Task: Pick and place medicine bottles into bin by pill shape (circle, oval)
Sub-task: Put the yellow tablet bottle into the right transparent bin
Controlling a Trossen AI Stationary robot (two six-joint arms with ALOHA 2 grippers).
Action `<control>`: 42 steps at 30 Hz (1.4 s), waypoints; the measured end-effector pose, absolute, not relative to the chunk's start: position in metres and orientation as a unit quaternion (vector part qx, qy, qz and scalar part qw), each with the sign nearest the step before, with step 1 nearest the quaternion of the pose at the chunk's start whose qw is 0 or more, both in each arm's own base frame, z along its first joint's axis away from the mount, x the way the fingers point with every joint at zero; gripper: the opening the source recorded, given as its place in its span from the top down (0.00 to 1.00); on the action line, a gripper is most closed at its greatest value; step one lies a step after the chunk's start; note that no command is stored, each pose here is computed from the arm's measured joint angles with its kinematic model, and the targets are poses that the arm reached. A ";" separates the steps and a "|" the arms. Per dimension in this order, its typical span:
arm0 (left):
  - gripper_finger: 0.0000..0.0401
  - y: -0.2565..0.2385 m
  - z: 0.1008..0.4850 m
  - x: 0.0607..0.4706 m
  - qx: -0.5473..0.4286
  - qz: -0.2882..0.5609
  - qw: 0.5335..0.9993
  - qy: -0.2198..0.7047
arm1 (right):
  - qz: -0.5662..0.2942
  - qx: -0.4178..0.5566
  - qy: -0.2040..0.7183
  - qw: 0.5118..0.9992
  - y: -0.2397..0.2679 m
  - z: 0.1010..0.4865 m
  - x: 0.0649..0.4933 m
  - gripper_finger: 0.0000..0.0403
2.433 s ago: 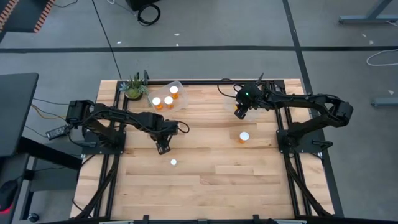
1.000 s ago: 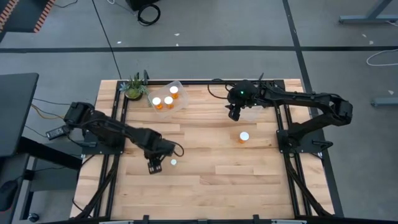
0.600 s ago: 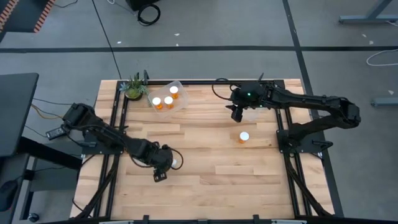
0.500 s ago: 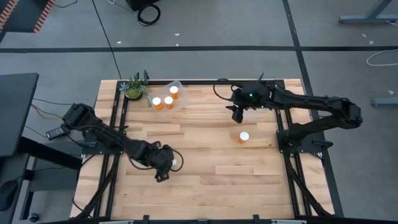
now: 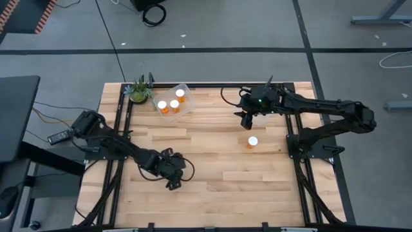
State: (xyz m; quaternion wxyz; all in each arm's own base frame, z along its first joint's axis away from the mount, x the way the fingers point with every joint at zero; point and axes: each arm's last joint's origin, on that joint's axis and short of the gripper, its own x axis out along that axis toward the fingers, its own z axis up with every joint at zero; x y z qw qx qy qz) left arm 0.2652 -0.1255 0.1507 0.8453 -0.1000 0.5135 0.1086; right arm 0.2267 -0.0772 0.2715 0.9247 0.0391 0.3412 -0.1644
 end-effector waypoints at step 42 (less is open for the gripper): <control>0.76 0.015 0.182 0.341 -0.117 0.096 0.941 0.303 | -0.174 0.060 0.391 0.902 -0.067 0.277 0.196 0.54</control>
